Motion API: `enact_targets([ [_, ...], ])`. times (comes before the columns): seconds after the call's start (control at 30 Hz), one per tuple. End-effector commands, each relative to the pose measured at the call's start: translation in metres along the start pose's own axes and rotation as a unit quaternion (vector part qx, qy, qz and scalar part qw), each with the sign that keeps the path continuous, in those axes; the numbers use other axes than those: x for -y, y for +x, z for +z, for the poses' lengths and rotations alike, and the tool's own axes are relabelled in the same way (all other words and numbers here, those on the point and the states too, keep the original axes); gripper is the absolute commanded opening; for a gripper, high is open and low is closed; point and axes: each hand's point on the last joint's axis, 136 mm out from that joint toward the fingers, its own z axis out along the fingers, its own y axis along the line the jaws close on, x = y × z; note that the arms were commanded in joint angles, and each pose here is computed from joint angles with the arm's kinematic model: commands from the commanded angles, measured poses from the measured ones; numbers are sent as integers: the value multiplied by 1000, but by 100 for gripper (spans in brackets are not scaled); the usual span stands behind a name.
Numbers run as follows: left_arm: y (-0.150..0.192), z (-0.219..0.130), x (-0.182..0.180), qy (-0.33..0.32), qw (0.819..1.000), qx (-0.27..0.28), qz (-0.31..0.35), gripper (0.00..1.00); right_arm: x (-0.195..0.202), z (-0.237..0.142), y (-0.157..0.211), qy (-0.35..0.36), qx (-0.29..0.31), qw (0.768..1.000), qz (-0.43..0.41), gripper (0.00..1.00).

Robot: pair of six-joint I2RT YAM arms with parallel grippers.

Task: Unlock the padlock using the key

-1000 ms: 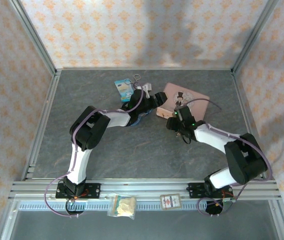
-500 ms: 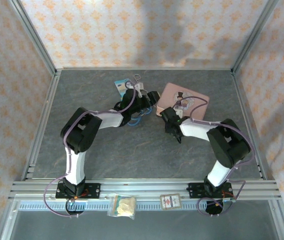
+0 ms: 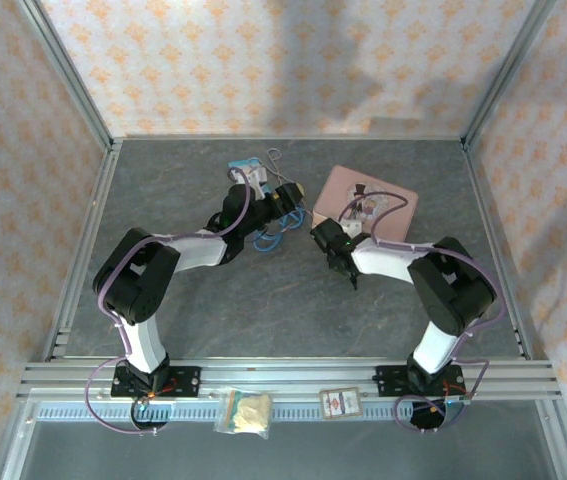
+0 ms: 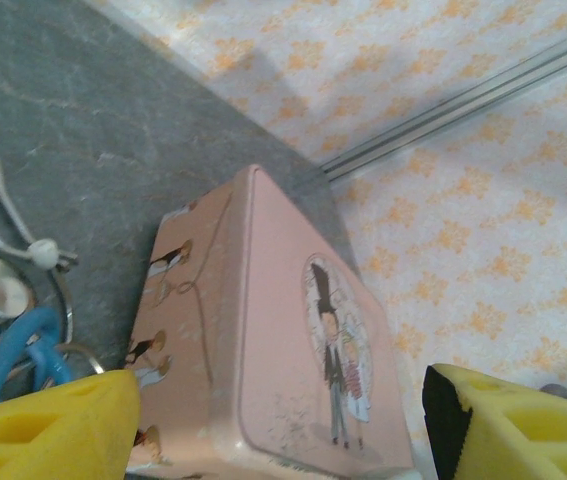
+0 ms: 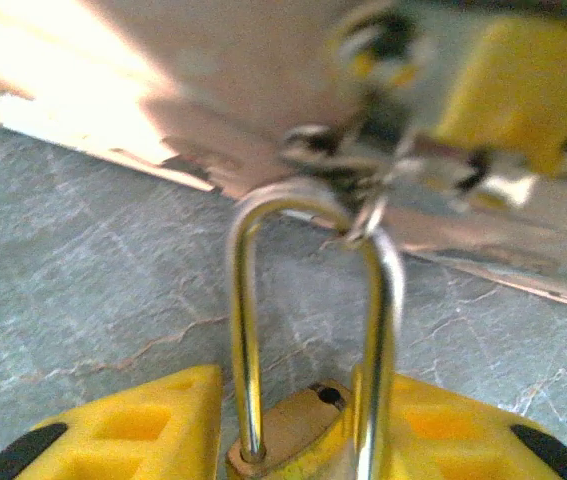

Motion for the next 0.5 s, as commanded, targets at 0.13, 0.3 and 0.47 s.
enact_targets([
  [0.13, -12, -18, 19, 39, 999, 26, -7, 73, 8, 6, -2, 47, 4, 999, -8, 26],
  [0.3, -13, -26, 17, 41, 999, 31, -12, 73, 8, 7, -8, 57, 10, 998, -16, 29],
  [0.47, -14, -33, 16, 41, 998, 36, -15, 73, 6, 6, -10, 54, 12, 998, -22, 15],
])
